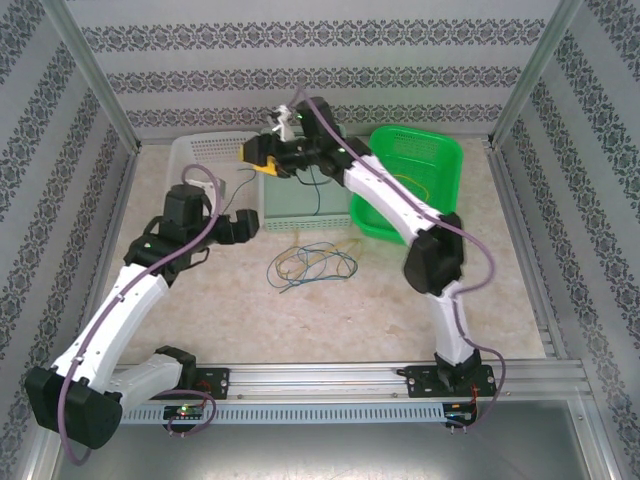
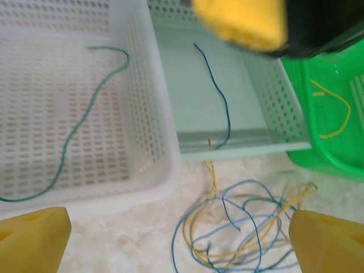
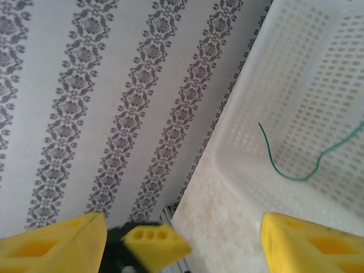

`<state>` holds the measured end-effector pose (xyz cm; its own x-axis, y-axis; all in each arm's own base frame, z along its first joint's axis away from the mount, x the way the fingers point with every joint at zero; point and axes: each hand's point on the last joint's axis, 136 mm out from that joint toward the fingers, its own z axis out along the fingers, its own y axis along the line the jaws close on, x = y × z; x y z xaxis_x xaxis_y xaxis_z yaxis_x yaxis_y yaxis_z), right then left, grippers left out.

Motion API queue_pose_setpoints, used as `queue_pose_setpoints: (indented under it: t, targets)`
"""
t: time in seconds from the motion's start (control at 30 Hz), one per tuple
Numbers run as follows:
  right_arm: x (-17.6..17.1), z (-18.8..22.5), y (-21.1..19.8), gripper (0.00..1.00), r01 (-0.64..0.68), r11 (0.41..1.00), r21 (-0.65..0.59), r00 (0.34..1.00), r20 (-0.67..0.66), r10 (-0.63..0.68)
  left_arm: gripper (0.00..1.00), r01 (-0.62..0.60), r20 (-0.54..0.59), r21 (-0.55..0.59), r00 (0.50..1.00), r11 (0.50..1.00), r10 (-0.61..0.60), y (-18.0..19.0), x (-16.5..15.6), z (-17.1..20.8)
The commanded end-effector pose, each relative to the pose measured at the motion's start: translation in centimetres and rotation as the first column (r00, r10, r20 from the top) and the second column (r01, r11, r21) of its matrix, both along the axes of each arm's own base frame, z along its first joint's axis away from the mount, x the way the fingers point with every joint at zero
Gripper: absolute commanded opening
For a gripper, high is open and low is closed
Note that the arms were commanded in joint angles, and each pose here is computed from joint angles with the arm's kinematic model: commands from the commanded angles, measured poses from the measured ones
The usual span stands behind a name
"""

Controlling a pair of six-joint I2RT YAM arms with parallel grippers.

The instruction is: Untangle the cables

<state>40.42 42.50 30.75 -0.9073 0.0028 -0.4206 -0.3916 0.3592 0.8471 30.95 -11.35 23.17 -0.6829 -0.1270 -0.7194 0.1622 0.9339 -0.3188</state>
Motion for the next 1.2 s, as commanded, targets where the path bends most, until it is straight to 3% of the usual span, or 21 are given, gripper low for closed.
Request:
queue_pose_setpoints:
  t: [0.0, 0.2, 0.4, 0.63, 0.8, 0.97, 1.17]
  targets:
    - [-0.4, -3.2, -4.3, 0.7, 0.095, 0.99, -0.1, 0.995, 0.029, -0.093, 0.97, 0.11, -0.057, -0.035, 0.992, 0.993, -0.112, -2.7, -0.7, -2.3]
    - [-5.7, -10.1, -12.6, 0.68, 0.169, 0.937, -0.306, 0.984, 0.002, -0.177, 0.88, 0.221, -0.216, -0.114, 0.946, 0.969, -0.241, -7.4, -1.8, -7.3]
    - [-10.2, -17.4, -17.4, 0.61, 0.204, 0.875, -0.439, 0.958, -0.095, -0.271, 0.82, 0.323, -0.302, -0.119, 0.889, 0.939, -0.344, -12.0, -2.3, -10.6]
    - [-12.4, -21.4, -16.8, 0.59, 0.148, 0.843, -0.518, 0.973, -0.077, -0.218, 0.79, 0.31, -0.353, -0.143, 0.871, 0.94, -0.342, -13.1, -2.2, -12.8]
    - [-11.8, -23.5, -15.0, 0.57, 0.123, 0.833, -0.54, 0.982, -0.054, -0.179, 0.8, 0.283, -0.351, -0.166, 0.878, 0.945, -0.325, -13.4, -1.7, -12.9]
    - [-10.9, -25.8, -15.2, 0.46, 0.142, 0.792, -0.593, 0.977, -0.044, -0.208, 0.8, 0.243, -0.348, -0.194, 0.889, 0.95, -0.298, -13.3, -1.1, -12.7]
    - [-9.5, -26.5, -14.5, 0.42, 0.167, 0.796, -0.582, 0.974, -0.027, -0.225, 0.8, 0.225, -0.335, -0.204, 0.898, 0.953, -0.284, -12.9, -0.5, -12.3]
